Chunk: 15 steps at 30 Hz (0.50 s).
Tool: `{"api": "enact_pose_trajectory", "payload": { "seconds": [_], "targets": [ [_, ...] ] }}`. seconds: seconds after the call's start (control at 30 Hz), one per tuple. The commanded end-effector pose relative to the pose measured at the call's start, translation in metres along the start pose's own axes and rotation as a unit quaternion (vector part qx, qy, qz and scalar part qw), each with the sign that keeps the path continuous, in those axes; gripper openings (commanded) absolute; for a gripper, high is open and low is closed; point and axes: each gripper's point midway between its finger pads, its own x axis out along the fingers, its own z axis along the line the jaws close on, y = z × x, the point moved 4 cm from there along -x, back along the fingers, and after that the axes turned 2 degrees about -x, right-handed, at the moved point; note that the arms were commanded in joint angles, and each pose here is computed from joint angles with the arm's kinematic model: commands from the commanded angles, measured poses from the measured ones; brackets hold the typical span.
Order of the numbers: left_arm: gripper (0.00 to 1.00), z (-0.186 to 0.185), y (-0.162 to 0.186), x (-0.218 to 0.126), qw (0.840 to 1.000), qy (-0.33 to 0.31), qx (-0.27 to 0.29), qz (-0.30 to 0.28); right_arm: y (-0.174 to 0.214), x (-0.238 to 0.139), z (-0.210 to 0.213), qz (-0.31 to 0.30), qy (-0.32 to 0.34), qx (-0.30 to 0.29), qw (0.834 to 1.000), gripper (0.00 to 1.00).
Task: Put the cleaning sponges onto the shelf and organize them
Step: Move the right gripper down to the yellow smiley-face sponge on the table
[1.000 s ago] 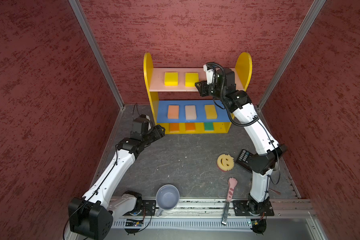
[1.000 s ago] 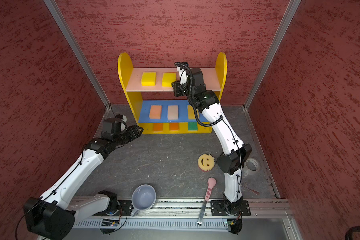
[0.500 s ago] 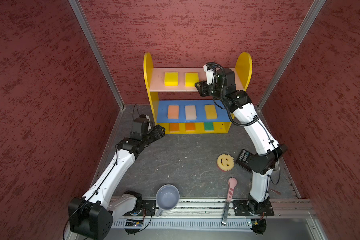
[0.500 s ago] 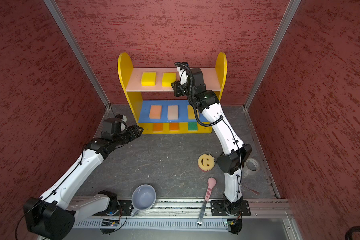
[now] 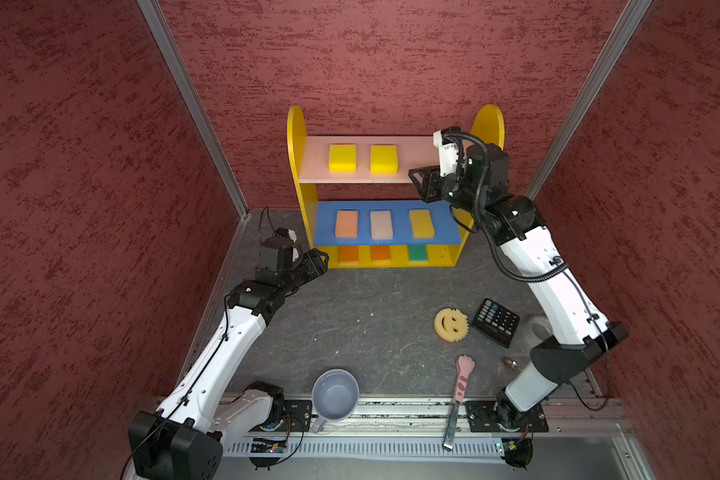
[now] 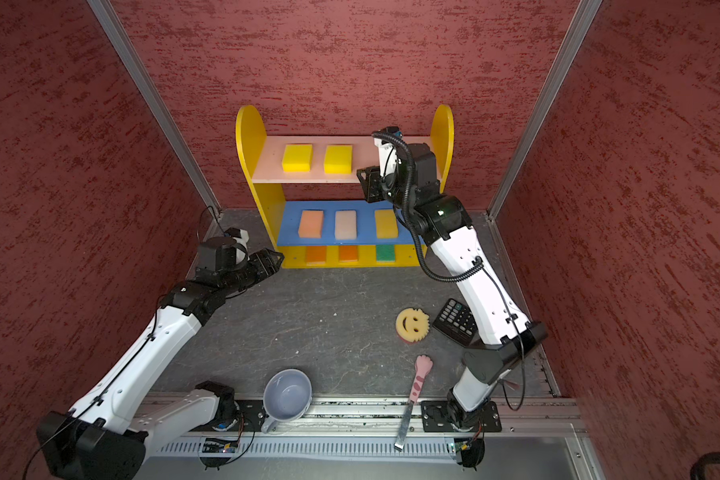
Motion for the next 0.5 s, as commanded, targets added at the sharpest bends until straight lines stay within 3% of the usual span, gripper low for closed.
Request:
{"api": "enact_pose_trajectory", "payload": {
  "seconds": [0.0,0.23,0.47],
  "targets": [
    [0.72,-0.002,0.009,-0.002,1.000,0.007,0.006,0.010,0.019,-0.017,-0.014,-0.009,0.034,0.031,0.999,0.35],
    [0.72,-0.003,0.019,0.004,1.000,0.017,0.009,0.021,0.112,-0.084,-0.060,0.046,0.181,0.054,0.981,0.38],
    [0.73,0.000,0.028,0.015,0.999,0.027,0.001,0.031,0.237,-0.103,-0.086,0.177,0.228,0.103,0.952,0.42]
  ]
}}
